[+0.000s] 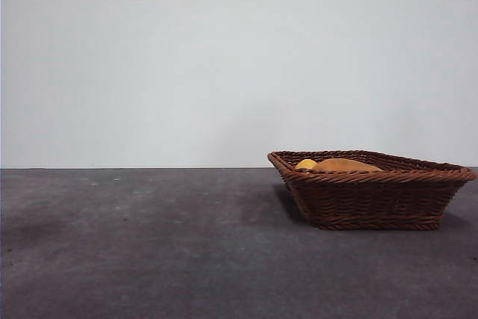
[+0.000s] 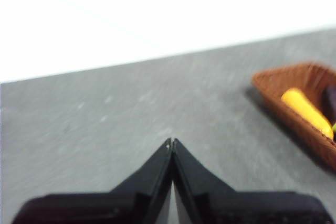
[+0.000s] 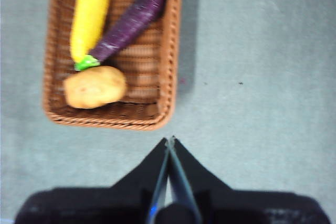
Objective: Help me put the vegetables on the table into the basket
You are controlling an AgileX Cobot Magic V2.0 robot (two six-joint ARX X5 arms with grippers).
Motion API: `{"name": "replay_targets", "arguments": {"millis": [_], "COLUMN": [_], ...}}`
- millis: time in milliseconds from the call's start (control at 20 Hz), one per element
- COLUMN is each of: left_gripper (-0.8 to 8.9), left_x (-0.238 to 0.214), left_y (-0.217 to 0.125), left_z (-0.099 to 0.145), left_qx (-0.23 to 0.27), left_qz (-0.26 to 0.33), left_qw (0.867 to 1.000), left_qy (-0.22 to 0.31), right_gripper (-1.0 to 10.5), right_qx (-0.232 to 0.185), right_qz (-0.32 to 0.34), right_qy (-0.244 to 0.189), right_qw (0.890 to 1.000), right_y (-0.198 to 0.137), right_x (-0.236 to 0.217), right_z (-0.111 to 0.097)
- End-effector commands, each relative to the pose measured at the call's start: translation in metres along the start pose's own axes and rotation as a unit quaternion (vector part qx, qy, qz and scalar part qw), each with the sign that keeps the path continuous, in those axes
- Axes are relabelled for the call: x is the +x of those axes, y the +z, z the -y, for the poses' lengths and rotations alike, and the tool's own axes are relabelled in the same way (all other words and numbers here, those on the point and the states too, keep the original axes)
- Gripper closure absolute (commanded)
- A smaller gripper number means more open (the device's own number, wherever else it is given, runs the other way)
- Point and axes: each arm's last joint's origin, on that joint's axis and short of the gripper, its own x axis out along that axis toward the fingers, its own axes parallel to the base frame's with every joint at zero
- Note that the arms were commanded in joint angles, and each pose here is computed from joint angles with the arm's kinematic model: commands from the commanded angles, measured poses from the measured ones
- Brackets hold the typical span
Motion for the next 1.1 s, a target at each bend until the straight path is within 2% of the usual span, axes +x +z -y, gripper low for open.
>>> {"name": "replay_targets", "arguments": {"millis": [50, 200, 300, 500, 750, 900, 1000, 1100], "left_gripper": [8.17, 8.17, 8.17, 8.17, 8.17, 8.17, 8.17, 8.17], "left_x": [0.002, 0.0, -0.001, -0.005, -0.009, -0.01, -0.01, -0.01], "left_y": [-0.042, -0.077, -0.088, -0.092, -0.095, -0.096, -0.097, -0.099], "left_z": [-0.007, -0.013, -0.016, -0.019, -0.021, -0.024, -0.025, -0.025], "left_qx": [0.002, -0.007, -0.009, -0.012, -0.01, -0.012, -0.014, -0.013], "left_qz": [0.01, 0.001, 0.004, 0.01, 0.017, 0.011, 0.005, -0.005], "left_qw": [1.0, 1.0, 1.0, 0.999, 0.999, 0.997, 0.995, 0.995], "left_qy": [0.021, 0.027, 0.024, 0.037, 0.05, 0.074, 0.099, 0.101], "right_gripper": [9.5, 9.5, 9.5, 9.5, 9.5, 9.5, 9.5, 9.5], "right_qx": [-0.003, -0.01, -0.017, -0.033, -0.051, -0.056, -0.057, -0.057], "right_qz": [-0.001, 0.029, 0.061, 0.138, 0.222, 0.25, 0.254, 0.254], "right_qy": [-0.003, -0.005, -0.007, -0.011, -0.016, -0.018, -0.018, -0.018], "right_qw": [1.0, 1.0, 0.998, 0.99, 0.974, 0.967, 0.965, 0.965], "right_y": [0.003, 0.01, 0.016, 0.031, 0.047, 0.052, 0.052, 0.052], "right_x": [0.006, 0.006, 0.005, 0.002, -0.004, -0.006, -0.007, -0.007], "right_z": [0.001, 0.002, 0.002, 0.002, 0.002, 0.001, 0.001, 0.001]}}
